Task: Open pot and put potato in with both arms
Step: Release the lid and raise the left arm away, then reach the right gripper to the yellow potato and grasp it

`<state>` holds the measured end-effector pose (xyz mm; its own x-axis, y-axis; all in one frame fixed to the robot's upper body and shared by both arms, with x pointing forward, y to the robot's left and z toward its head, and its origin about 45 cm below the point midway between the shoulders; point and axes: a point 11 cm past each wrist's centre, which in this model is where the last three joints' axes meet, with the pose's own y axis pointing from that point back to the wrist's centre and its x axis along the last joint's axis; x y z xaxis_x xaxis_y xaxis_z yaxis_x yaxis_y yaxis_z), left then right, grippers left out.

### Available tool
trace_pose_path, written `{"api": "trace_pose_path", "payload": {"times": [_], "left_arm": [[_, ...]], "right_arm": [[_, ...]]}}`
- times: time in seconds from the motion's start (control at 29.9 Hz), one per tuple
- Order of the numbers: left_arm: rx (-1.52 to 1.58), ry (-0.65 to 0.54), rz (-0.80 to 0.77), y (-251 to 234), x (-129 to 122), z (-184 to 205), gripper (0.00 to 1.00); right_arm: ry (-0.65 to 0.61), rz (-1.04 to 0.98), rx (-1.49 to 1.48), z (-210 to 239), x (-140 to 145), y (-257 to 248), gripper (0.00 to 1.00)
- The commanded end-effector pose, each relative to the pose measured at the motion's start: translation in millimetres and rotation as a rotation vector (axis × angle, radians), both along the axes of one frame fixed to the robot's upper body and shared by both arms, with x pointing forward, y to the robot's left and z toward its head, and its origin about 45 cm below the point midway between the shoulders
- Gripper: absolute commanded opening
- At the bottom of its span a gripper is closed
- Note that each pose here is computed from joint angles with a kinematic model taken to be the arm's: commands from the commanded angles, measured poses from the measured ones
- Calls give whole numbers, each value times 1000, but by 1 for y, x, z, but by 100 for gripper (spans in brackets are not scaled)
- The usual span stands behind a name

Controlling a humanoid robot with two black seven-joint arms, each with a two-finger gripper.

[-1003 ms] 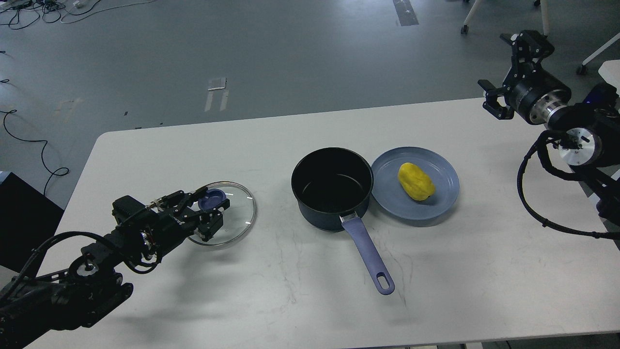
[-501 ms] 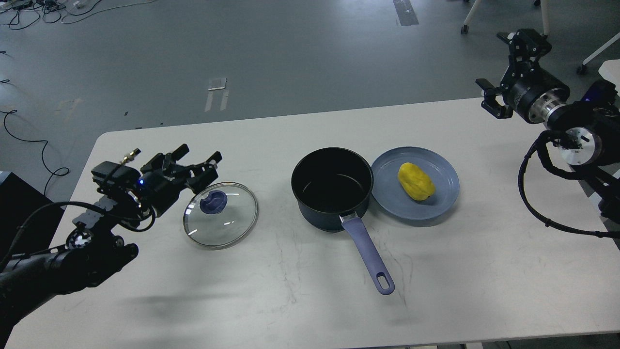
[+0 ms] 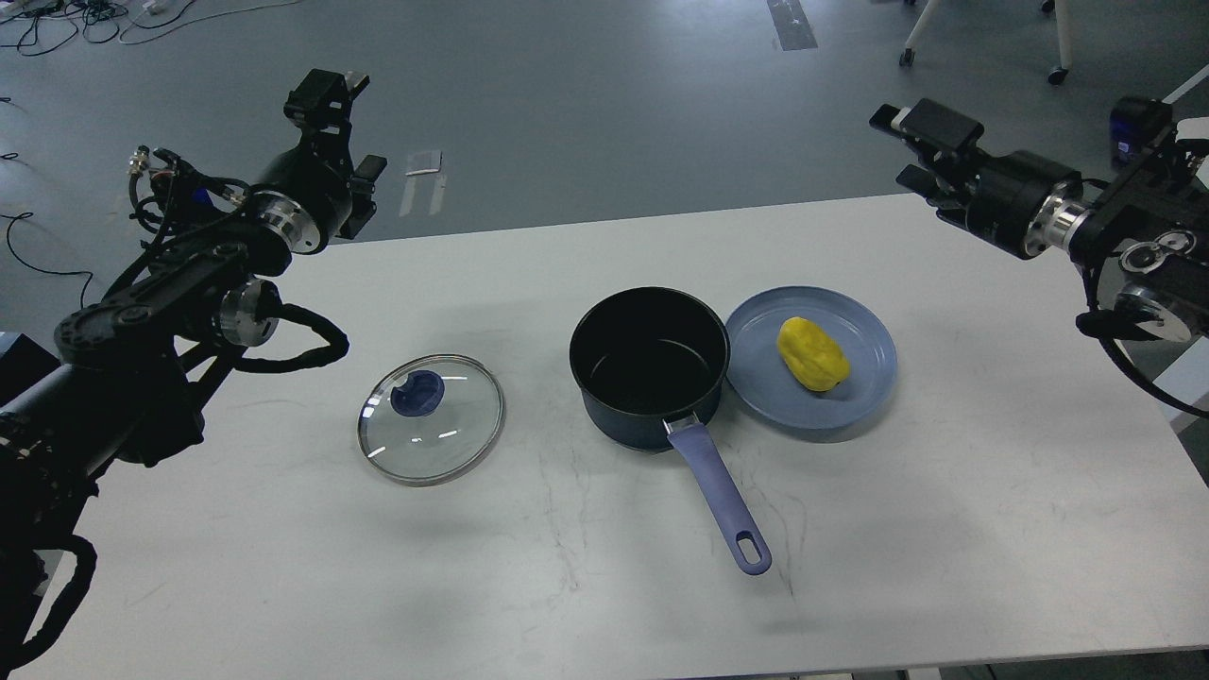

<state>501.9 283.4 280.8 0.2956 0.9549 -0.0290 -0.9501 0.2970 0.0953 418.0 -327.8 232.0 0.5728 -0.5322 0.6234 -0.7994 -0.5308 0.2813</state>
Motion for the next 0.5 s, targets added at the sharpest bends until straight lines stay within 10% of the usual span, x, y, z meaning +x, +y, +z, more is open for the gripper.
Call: {"api": "trace_pose_path", "payload": {"times": [0.0,0.47], "left_arm": [[-64,1,-30,-3,0,6,98],[-53,-11,-17,4,-1,6,98]], "right_arm": [[-9,167,-219,-21,-20,-6,99],[0,450,-609,-91,-43,11,97]]}}
